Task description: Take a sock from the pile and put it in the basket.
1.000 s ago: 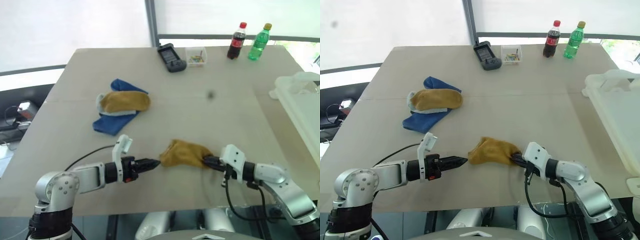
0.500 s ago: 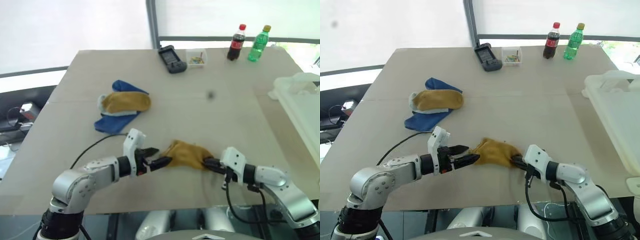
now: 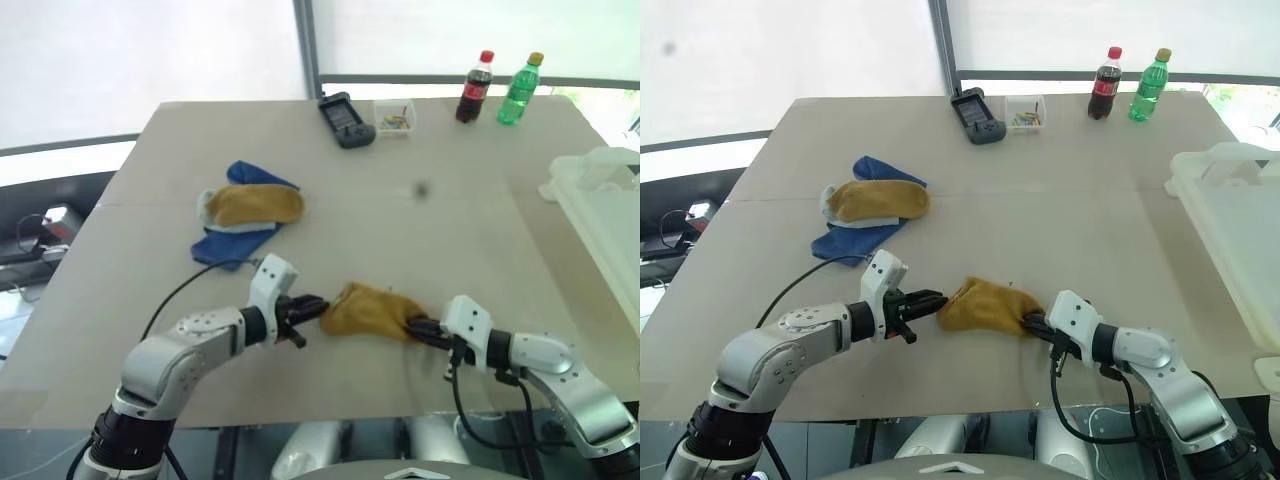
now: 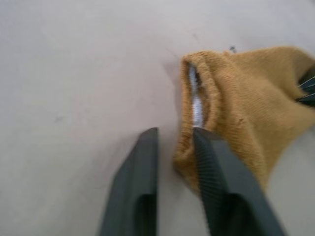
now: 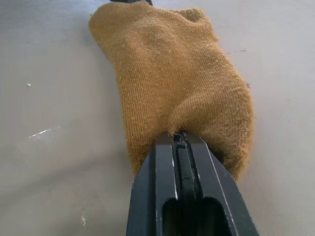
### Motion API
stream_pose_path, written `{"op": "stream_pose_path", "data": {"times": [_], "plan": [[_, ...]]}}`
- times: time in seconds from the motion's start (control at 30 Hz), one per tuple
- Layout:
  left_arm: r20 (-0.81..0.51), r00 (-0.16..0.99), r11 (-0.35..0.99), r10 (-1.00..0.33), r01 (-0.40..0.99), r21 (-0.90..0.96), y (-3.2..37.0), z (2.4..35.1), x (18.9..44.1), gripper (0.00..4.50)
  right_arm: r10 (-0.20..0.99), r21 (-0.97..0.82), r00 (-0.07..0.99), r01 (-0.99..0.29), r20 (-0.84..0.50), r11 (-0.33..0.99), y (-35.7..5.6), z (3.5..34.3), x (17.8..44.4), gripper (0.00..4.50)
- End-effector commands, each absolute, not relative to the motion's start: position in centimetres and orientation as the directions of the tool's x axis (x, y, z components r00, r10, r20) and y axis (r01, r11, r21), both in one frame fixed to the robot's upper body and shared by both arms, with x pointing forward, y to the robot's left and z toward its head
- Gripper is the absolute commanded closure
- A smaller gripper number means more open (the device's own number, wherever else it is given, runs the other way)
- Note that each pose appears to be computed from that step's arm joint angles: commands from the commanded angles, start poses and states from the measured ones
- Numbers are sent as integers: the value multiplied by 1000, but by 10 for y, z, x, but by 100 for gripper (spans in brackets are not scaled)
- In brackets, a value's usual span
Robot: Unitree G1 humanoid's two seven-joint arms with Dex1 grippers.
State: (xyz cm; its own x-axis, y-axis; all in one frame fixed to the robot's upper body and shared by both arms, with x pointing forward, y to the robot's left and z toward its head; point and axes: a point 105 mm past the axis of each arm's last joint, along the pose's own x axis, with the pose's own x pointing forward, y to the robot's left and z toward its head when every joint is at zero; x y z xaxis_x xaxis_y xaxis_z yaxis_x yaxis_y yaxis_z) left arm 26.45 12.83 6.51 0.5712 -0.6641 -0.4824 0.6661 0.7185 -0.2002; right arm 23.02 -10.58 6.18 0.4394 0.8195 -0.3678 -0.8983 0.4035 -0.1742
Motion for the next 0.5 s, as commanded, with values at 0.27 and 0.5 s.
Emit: {"op": "stream_pose_path", "data": {"times": [0.27,0.5], "plan": [[-408,489,635,-771,636,-439,120,62,248,443,827,-187,432,-902,-360,390,-99,67,227,450],[-382,542,643,-748,734,-219,141,75,252,288,830,-188,433,-901,-353,390,-97,67,228,450]]}}
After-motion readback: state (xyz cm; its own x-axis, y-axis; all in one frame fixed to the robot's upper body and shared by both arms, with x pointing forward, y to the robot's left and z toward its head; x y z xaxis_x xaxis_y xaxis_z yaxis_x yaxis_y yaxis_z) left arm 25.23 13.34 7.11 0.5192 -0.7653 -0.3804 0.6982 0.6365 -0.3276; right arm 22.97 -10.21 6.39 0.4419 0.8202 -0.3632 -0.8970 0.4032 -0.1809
